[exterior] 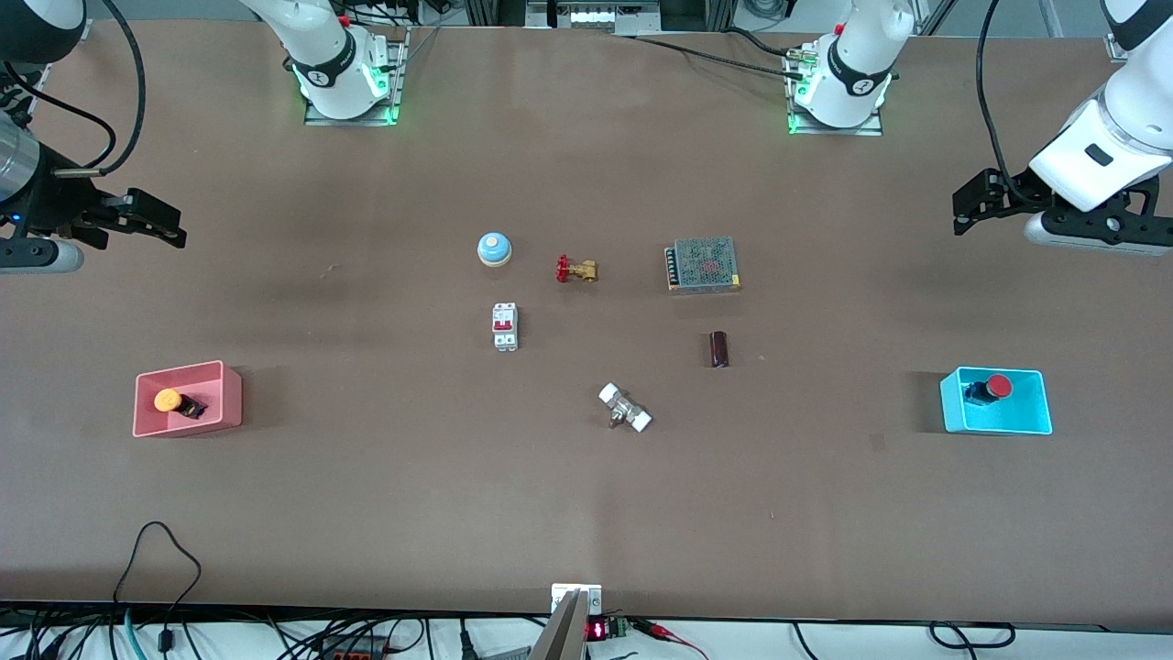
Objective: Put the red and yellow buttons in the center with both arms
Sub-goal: 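Lower the left gripper into the cyan box while the right gripper enters the pink box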
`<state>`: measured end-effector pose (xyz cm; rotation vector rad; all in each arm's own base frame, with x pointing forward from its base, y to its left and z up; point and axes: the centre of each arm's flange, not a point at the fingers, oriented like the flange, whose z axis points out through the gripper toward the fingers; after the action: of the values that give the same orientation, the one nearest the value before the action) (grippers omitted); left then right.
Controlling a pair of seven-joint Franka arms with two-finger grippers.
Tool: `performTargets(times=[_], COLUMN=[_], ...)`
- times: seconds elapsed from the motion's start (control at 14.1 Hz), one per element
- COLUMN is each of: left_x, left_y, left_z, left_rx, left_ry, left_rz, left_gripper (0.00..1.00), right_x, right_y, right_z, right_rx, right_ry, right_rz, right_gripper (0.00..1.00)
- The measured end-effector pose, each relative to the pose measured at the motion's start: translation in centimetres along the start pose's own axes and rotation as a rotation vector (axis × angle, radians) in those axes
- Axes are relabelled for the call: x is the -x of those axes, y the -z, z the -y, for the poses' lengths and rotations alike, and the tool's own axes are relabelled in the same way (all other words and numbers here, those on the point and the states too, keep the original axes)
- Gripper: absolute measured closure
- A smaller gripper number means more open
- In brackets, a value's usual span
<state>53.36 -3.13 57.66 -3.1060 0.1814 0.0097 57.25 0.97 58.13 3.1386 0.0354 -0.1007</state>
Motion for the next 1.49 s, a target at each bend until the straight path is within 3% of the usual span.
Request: performTargets(times=[0.57,0.85,1.21,1.49], left_x=[-2.6,-6.7,-10.7,-11.0], left_y=[-4.0,-9.8,-19.1,-26.3], left_z=[1.9,6.1,16.5,18.4], left_rx=[0.006,0.012,-0.039,-0.039], left_ry=[0.035,0.1,0.154,0.132], left_rz=[0.069,0.129,0.083,0.08], left_gripper=[0.0,0.0,0.0,0.0], right_x=[-1.8,-6.1,-10.1,-11.3], right_y=[-4.2,-11.7,-20.5,-24.1], right_z=[-4.1,-11.1,-16.0,-16.3], right_rx=[-0.001,0.022,0.062,0.075], right_ry=[0.046,0.116,0.196,0.209], right_rz=[0.048,0.004,-0.085,-0.109], right_gripper=[0.0,0.0,0.0,0.0])
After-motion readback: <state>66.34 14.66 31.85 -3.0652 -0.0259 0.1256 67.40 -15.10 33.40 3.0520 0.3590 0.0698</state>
